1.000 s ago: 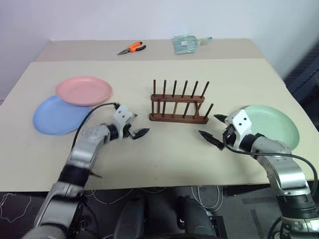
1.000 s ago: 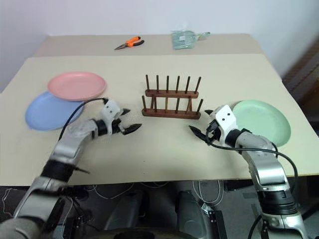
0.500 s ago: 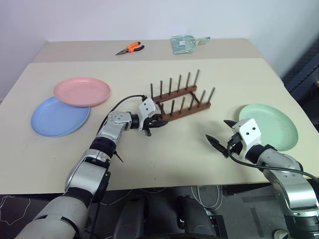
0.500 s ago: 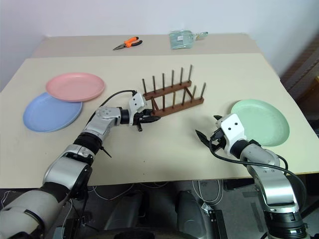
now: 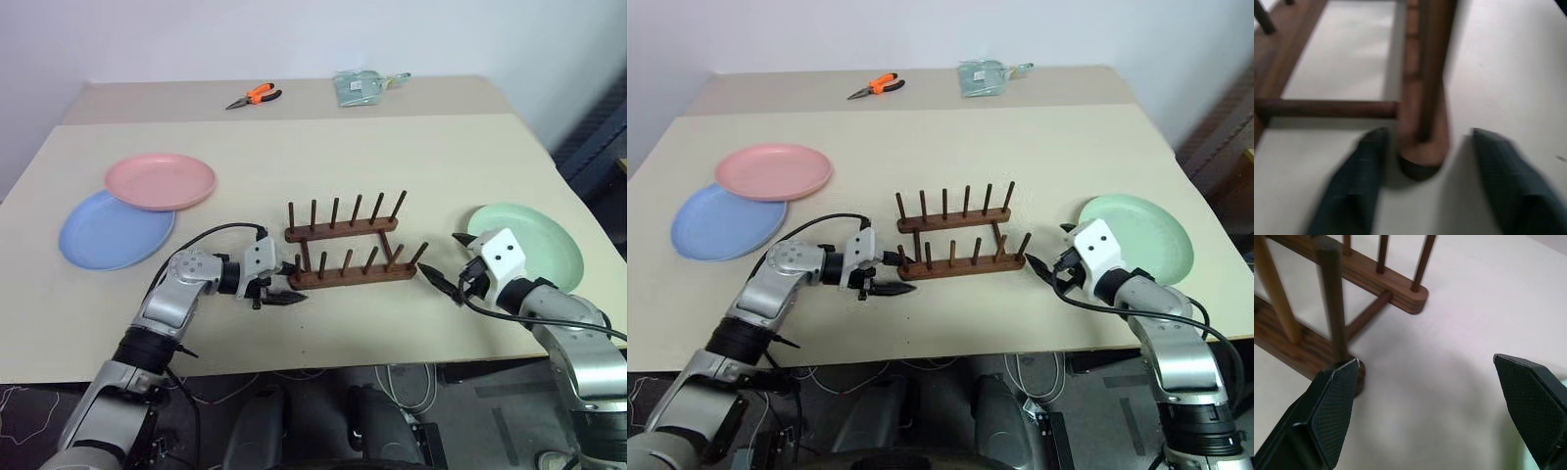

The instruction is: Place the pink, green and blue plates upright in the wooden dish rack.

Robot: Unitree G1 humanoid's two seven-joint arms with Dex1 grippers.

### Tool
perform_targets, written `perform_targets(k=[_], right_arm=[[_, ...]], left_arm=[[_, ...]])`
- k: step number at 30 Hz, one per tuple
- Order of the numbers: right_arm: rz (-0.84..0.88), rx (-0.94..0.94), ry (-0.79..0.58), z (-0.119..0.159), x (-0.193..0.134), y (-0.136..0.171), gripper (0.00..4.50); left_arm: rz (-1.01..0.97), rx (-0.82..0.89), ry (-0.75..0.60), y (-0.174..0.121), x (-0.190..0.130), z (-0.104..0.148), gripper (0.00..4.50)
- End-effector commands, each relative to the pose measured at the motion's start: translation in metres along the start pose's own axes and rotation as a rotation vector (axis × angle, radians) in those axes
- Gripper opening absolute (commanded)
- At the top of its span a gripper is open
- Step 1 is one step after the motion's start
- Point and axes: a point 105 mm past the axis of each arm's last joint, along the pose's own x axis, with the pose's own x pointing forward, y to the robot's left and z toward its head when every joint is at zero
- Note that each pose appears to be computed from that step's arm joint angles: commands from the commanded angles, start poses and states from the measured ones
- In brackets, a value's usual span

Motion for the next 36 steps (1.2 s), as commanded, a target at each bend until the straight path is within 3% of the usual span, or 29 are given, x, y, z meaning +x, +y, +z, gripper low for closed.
perform_targets(k=[1,2,5,8,12,13,17,26,36], right_arm=[[-0.033,-0.036,0.003,0.002,-0.014,-0.014,4.5],[-0.032,-0.036,0.008,0.001,-0.015,-0.014,4.5],[0.031,-0.013,0.035,-0.004,-0.026,-0.007,3.68],[0.153,0.006,0.058,-0.008,-0.03,0.016,2.13],[0.277,0.045,0.065,-0.011,-0.025,0.045,0.02],[0.295,0.054,0.062,-0.012,-0.022,0.052,0.0],[0.266,0.035,0.085,-0.02,-0.002,0.06,0.0],[0.046,-0.044,0.081,-0.016,0.051,0.04,0.0],[0.01,-0.038,0.038,-0.003,0.078,0.024,0.0]], left_arm=[[0.087,-0.04,0.071,0.005,-0.013,-0.015,4.35],[0.095,-0.043,0.081,0.004,-0.015,-0.017,4.35],[0.123,-0.105,0.126,-0.003,-0.033,-0.03,4.42],[0.052,-0.195,0.097,-0.031,-0.042,-0.027,3.58],[-0.011,-0.25,0.028,-0.058,-0.026,-0.014,1.55],[-0.016,-0.246,0.024,-0.062,-0.018,-0.012,1.1],[0.054,-0.245,0.001,-0.057,0.006,-0.01,1.1],[0.49,-0.25,0.024,0.009,0.018,-0.027,1.1],[0.588,-0.265,-0.005,0.035,0.016,-0.029,1.1]])
